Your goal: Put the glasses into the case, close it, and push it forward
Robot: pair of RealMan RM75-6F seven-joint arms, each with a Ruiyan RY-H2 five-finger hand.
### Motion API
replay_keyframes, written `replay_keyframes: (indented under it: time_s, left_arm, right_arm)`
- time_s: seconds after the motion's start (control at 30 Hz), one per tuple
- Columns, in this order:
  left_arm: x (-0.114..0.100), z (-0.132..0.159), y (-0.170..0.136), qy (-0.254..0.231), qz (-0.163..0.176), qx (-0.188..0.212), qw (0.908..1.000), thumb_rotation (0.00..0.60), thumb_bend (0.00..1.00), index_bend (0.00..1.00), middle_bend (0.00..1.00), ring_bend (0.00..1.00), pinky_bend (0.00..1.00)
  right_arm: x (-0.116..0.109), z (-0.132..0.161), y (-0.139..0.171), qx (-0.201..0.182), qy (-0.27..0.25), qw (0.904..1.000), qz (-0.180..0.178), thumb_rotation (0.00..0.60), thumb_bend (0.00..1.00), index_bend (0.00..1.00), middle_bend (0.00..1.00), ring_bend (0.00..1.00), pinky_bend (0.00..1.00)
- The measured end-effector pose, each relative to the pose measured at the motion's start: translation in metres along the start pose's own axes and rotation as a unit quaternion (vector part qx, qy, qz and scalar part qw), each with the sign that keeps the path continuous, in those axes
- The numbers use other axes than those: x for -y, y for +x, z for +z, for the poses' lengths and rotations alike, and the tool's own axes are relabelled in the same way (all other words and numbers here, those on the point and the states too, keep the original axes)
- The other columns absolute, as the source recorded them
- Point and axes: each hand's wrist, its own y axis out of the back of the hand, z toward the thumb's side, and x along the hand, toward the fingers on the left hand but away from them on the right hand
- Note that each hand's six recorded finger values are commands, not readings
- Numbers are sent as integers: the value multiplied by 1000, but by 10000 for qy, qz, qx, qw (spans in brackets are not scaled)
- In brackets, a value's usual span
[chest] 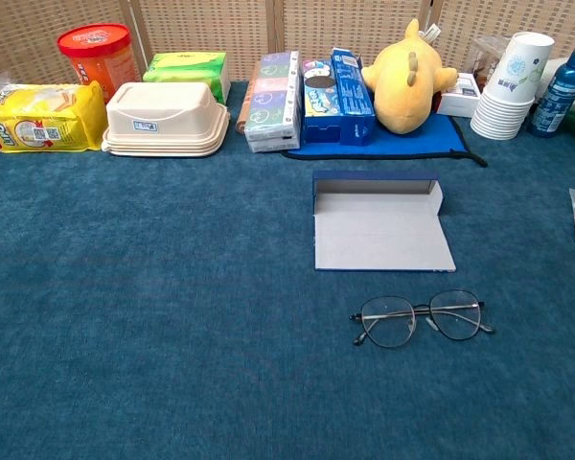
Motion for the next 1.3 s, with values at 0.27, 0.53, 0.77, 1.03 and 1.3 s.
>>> replay_keyframes:
  time_s: [0.27, 0.53, 0.77, 1.03, 1.3]
  left_arm:
    - [-5, 1, 3, 41, 87, 21, 10000, 600, 339, 221, 158, 62, 0]
    - [-13, 4, 4, 20, 199, 87, 9998, 600, 339, 222, 159, 62, 0]
    - [-18, 9, 3, -77, 232, 180, 9995, 600, 338, 222, 159, 62, 0]
    - [-21, 16, 5, -118, 242, 282, 9992, 600, 339, 221, 159, 62, 0]
    - [-30, 18, 10, -66, 326, 321, 9989, 600, 339, 221, 159, 62, 0]
  right_arm:
    - [1, 2, -1, 1, 26, 10000, 7, 600, 382, 241, 214, 80, 91]
    - [0, 5, -3, -120, 3, 9999, 113, 600, 384, 241, 215, 83, 92]
    - [1, 12, -4, -290, -117, 9992, 261, 600, 384, 241, 216, 93, 91]
    - [9, 24, -2, -540, -281, 9967, 534, 600, 381, 241, 223, 113, 93]
    - [33, 51, -4, -942, -413, 9895, 1016, 600, 380, 245, 226, 118, 95]
